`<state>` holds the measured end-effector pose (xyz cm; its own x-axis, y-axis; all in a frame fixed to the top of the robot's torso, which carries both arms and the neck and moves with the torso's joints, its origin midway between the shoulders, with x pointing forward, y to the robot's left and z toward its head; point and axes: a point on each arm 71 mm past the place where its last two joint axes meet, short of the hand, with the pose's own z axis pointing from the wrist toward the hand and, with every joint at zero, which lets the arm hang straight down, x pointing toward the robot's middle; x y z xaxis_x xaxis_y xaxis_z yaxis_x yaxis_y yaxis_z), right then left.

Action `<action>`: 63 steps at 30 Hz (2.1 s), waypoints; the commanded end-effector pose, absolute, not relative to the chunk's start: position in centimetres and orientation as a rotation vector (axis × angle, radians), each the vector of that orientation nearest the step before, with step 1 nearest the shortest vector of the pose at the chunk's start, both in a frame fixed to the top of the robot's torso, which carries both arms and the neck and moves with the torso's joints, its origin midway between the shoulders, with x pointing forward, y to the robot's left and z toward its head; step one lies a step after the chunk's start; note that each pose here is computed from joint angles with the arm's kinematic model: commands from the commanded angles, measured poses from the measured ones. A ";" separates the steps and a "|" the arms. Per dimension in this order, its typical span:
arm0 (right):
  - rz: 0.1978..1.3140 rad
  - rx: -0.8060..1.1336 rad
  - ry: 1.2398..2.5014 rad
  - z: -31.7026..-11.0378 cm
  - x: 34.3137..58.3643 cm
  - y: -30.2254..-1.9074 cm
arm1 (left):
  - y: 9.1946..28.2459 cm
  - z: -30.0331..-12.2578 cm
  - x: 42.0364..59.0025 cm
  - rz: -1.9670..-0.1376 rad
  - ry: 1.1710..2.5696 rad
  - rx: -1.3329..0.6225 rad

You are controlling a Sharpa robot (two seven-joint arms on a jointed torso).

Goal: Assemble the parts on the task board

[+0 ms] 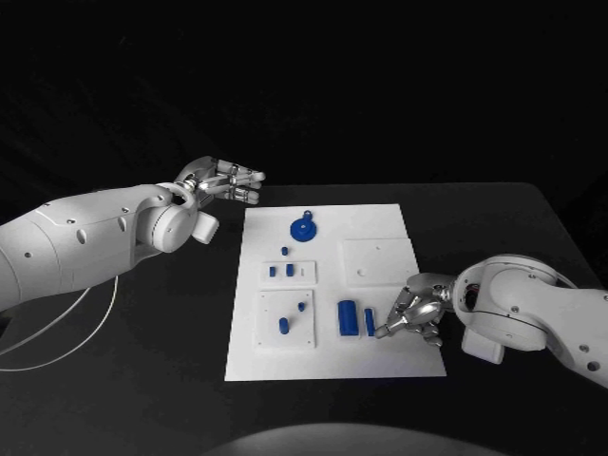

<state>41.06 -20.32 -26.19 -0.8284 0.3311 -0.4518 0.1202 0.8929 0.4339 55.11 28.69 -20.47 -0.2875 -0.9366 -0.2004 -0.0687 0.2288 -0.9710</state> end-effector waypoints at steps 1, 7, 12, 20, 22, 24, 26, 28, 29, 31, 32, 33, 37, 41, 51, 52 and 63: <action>0.583 0.313 2.522 -25.6 41.8 -20.7 | 28.9 -20.3 55.3 -1.204 1.560 -0.980; 0.694 0.464 2.340 -23.1 45.8 -22.6 | 29.4 -20.3 55.9 -1.188 1.543 -0.983; 0.799 0.613 2.132 -21.8 49.5 -24.6 | 29.4 -20.3 56.4 -1.175 1.526 -0.994; 0.933 0.819 1.678 -21.0 54.5 -28.1 | 29.1 -20.1 57.5 -1.094 1.424 -1.068; 0.962 0.861 1.587 -21.1 55.2 -28.7 | 28.9 -20.1 57.7 -1.102 1.415 -1.075; 1.000 0.912 1.500 -21.2 55.8 -29.2 | 28.6 -20.0 57.9 -1.123 1.408 -1.077; 1.047 0.953 1.420 -21.4 56.3 -29.5 | 28.2 -19.9 58.0 -1.153 1.404 -1.071; 1.090 0.986 1.358 -21.6 56.7 -29.6 | 27.8 -19.8 58.1 -1.185 1.401 -1.059; 1.104 0.995 1.342 -21.6 56.8 -29.7 | 27.7 -19.8 58.1 -1.195 1.400 -1.055; 1.131 1.008 1.315 -21.7 57.0 -29.7 | 27.4 -19.7 58.1 -1.214 1.396 -1.046; 1.145 1.011 1.305 -21.7 57.1 -29.6 | 27.3 -19.7 58.1 -1.222 1.394 -1.041; 1.158 1.013 1.298 -21.7 57.1 -29.6 | 27.2 -19.7 58.1 -1.228 1.393 -1.037; 1.054 0.997 1.436 -22.4 57.0 -29.3 | 27.5 -20.2 58.0 -1.163 1.428 -1.051; 1.082 1.000 1.409 -22.2 56.6 -28.5 | 26.8 -20.6 57.3 -1.173 1.413 -1.062; 1.203 1.058 1.282 -21.6 53.1 -23.9 | 23.1 -22.4 52.9 -1.213 1.323 -1.130; 1.217 1.076 1.265 -21.6 52.3 -23.1 | 22.5 -22.5 52.0 -1.218 1.307 -1.143; 1.233 1.193 1.218 -22.3 46.9 -19.6 | 19.5 -22.5 46.8 -1.229 1.226 -1.203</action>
